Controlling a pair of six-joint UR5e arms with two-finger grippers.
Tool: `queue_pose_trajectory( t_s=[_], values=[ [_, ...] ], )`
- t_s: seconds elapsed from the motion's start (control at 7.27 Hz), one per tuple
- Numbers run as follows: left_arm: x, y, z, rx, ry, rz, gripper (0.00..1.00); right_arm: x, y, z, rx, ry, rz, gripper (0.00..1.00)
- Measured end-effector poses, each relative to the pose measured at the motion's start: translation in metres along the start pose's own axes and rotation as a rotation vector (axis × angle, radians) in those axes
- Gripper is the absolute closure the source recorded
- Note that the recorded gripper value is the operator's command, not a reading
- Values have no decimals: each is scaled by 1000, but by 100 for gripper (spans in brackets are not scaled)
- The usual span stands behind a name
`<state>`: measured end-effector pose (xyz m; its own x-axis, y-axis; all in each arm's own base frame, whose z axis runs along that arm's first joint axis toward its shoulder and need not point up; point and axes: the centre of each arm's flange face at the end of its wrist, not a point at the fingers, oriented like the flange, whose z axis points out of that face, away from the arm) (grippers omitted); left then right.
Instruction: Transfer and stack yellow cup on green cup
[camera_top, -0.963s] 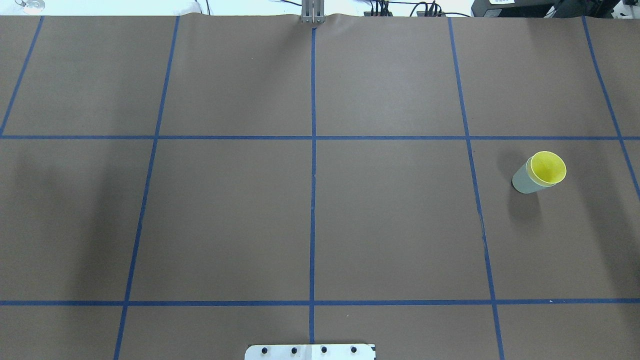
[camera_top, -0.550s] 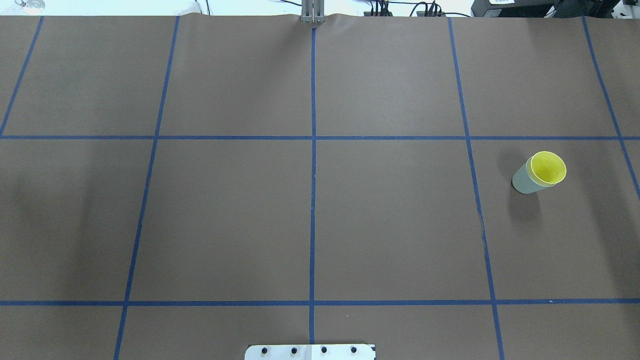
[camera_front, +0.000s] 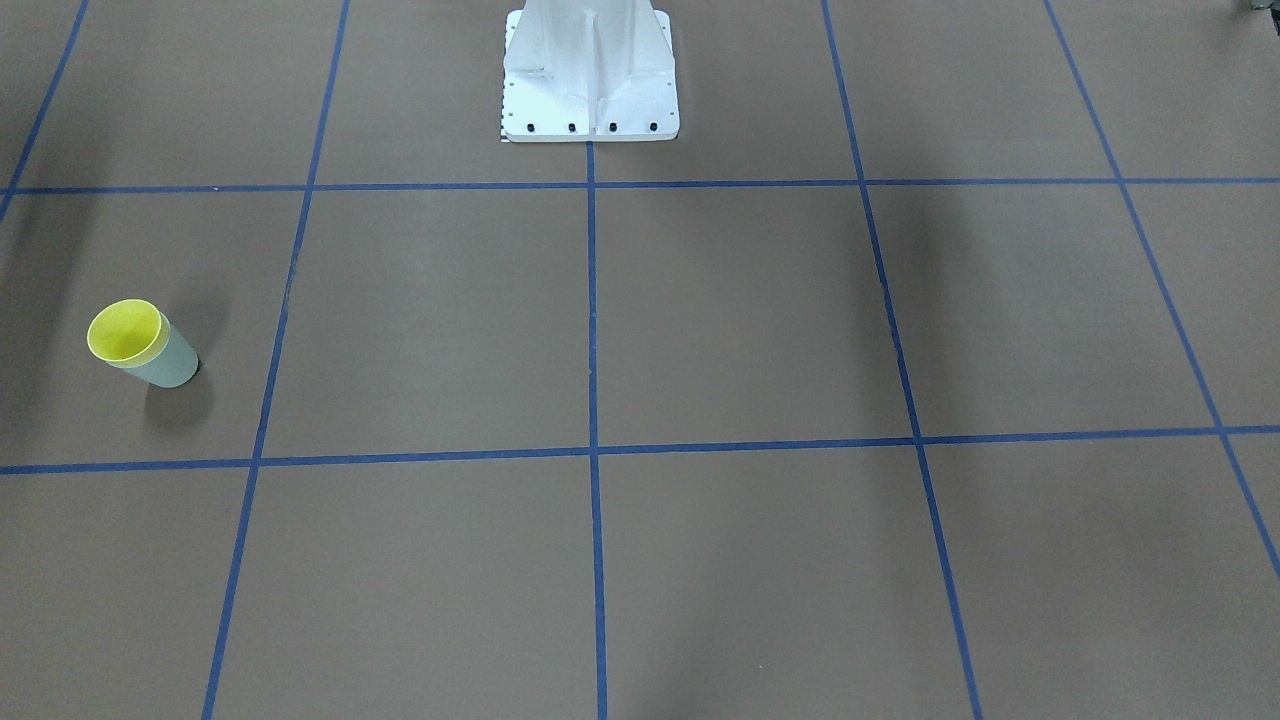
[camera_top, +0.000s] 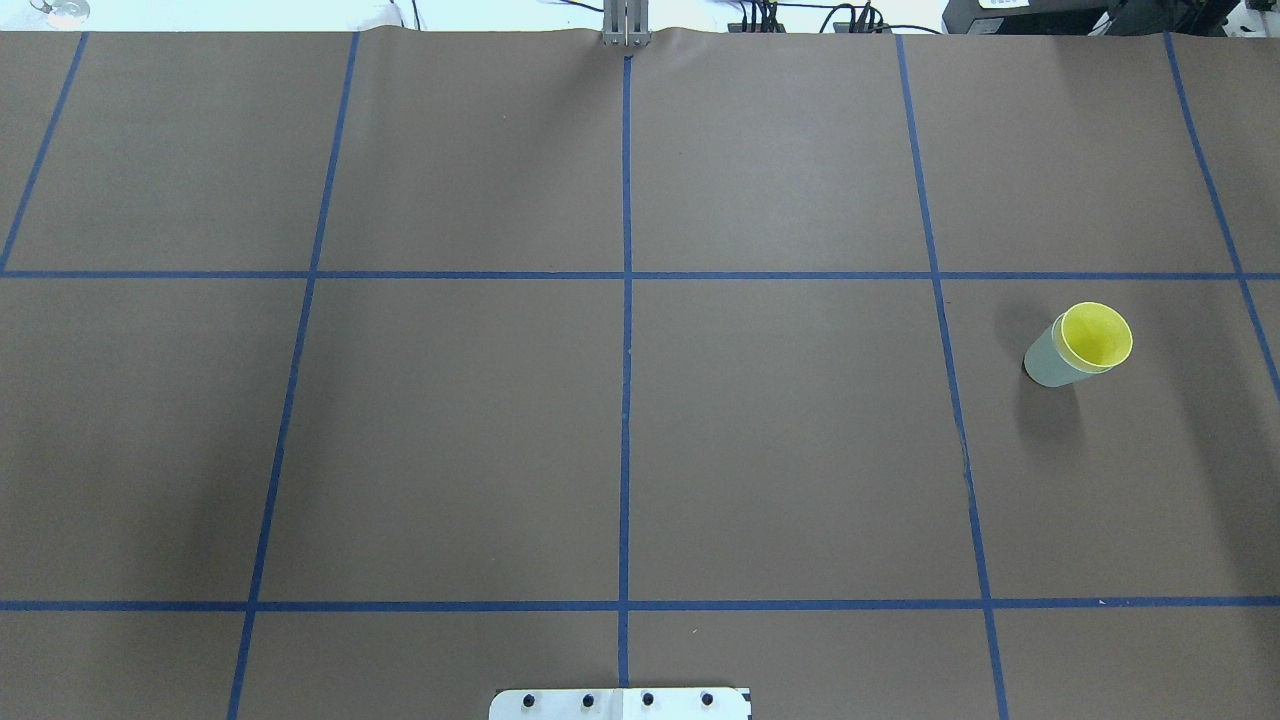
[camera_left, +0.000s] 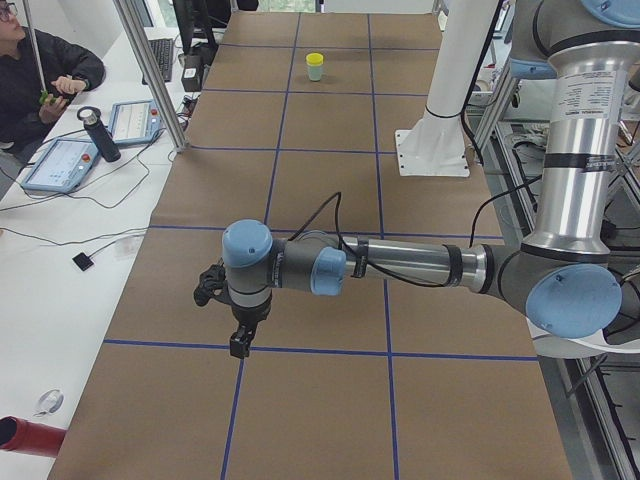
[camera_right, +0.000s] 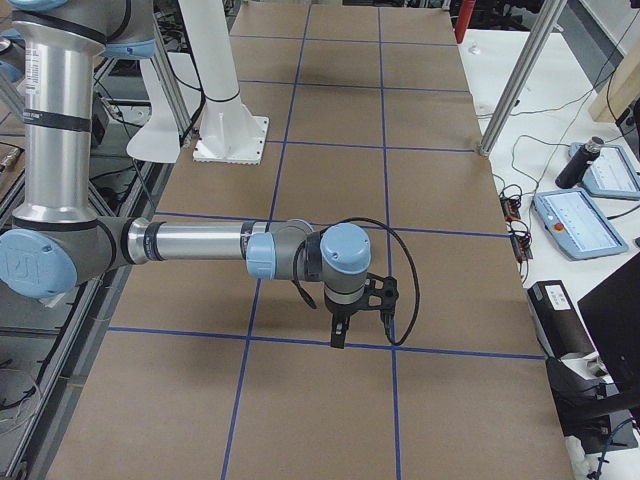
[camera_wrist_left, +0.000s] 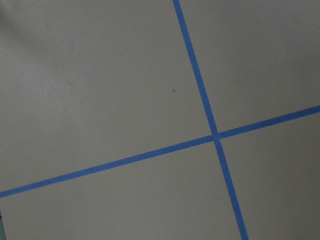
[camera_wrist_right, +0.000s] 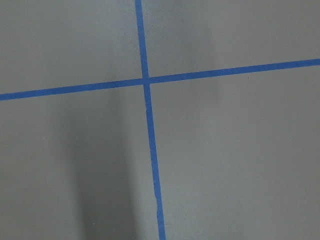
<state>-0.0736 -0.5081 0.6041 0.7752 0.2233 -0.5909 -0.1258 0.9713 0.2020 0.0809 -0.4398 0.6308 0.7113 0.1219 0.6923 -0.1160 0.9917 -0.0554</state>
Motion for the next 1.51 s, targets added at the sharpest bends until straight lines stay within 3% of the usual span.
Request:
queue_pose_trajectory(
  t_s=[0.55,1.51],
  values=[
    [4,29,10,-40,80,-41,0,-4,-5,-2,-1,-11,13,1],
    [1,47,17,-21,85,-27,0,-5,-11,2,-9,-46,19,1]
  ],
)
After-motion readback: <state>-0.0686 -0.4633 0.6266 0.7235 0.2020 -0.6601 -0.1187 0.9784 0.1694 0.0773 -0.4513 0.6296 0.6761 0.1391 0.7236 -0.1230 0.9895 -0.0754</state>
